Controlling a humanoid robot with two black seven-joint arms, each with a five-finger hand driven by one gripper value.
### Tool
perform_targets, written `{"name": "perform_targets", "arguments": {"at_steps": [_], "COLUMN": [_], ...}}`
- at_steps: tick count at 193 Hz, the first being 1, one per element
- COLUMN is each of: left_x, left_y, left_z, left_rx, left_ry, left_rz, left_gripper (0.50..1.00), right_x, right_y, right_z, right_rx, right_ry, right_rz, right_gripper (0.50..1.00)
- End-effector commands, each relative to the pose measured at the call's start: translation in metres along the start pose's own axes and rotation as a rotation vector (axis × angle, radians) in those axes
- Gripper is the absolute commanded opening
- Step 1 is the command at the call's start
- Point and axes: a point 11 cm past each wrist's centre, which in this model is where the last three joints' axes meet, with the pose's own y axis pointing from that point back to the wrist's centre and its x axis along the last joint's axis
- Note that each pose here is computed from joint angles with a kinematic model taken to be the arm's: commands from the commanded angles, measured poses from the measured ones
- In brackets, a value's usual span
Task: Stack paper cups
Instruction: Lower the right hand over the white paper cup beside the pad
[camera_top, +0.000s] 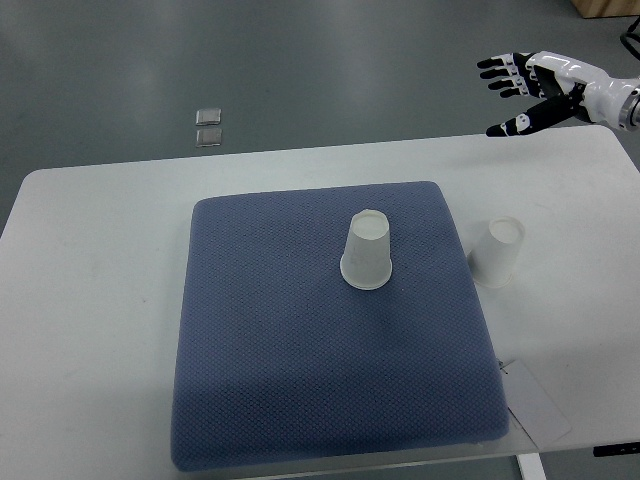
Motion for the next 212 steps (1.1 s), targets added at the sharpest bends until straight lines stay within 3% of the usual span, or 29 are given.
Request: {"name": "perform_targets", "arguments": {"at_steps": [1,95,140,212], "left_x": [0.000,0.000,0.000,0.000], "left_y": [0.000,0.000,0.000,0.000], "left_z": [0.001,0.000,0.001,0.001], "left_rx": [-0.001,0.001,-0.001,-0.001], "left_ry": [0.000,0.000,0.000,0.000], "left_rz": [0.000,0.001,0.001,0.000], "left_gripper": [1.000,1.000,1.000,1.000], "right_x": [0.001,-0.070,-0.081,-0.092], "right_y": [0.012,0.014,-0.001,-0.006], "right_z": [-0.003,0.029,0.020,0.045], "right_rx": [-0.047,-0.186,-0.164,-0.213], "right_ry": [0.192,0.572,0.625,0.681], "right_rz": [-0.066,-0.397,-0.425,-0.436], "right_gripper": [0.913,0.915,0.915,0.907]}}
